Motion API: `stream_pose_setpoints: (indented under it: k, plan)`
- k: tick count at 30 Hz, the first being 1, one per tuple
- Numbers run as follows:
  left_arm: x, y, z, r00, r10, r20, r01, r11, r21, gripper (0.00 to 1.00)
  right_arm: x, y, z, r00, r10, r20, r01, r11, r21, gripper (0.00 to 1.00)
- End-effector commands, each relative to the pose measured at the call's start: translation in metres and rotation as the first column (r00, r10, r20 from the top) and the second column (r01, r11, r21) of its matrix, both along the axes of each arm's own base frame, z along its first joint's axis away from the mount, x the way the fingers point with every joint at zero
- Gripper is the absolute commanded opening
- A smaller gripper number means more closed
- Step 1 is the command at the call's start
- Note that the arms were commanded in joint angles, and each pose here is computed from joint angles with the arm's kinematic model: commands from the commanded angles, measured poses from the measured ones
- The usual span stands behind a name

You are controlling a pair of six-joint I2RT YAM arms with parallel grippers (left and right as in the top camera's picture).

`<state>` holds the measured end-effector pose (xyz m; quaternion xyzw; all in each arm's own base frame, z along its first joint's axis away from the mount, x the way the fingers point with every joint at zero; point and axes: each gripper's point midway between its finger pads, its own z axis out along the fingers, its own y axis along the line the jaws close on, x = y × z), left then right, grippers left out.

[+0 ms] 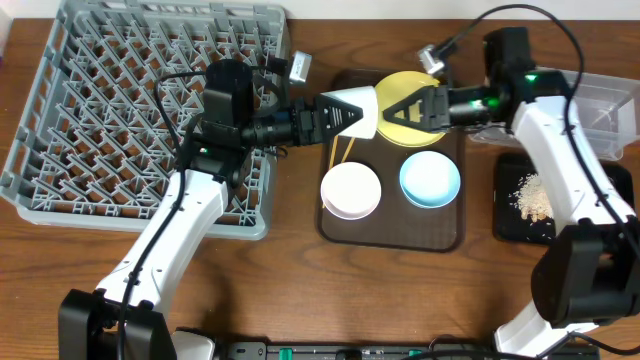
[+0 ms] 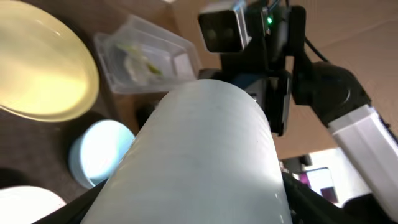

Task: Sort waste into correct bins and load items into the dishwasher
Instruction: 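Open the right gripper and carry the cup over the dish rack with left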

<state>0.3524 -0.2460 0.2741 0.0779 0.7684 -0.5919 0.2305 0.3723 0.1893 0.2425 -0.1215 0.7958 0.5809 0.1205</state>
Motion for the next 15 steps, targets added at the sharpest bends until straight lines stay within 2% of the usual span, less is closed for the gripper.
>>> stream_pose_setpoints:
  k: [1,3,5,9,13,15]
  plan:
    - [0.012,0.008,0.007,0.993,0.049,0.105,-0.053,0.998,0.036,0.12,0.002,-0.014,-0.005,0.999,-0.014,0.032,0.015,1.000,-0.015,0.33]
    - [0.017,0.014,0.005,0.991,0.069,0.116,-0.075,0.996,0.045,0.12,0.003,-0.021,-0.007,0.999,-0.028,0.033,0.028,0.999,-0.021,0.41]
    - [0.025,0.024,-0.002,0.987,0.111,0.116,-0.120,0.990,0.077,0.12,0.005,-0.030,-0.012,0.998,-0.052,0.021,0.052,0.997,-0.049,0.41]
    - [0.037,0.053,-0.027,0.974,0.196,0.115,-0.215,0.959,0.184,0.12,0.005,-0.043,-0.033,0.997,-0.079,0.017,0.081,0.981,-0.178,0.36]
    - [0.048,0.090,-0.045,0.947,0.305,0.098,-0.320,0.906,0.277,0.06,0.000,-0.061,-0.062,0.995,-0.103,-0.012,0.091,0.927,-0.364,0.33]
    - [0.049,0.107,-0.047,0.933,0.345,0.099,-0.359,0.883,0.302,0.06,-0.006,-0.067,-0.070,0.995,-0.096,-0.022,0.078,0.907,-0.414,0.32]
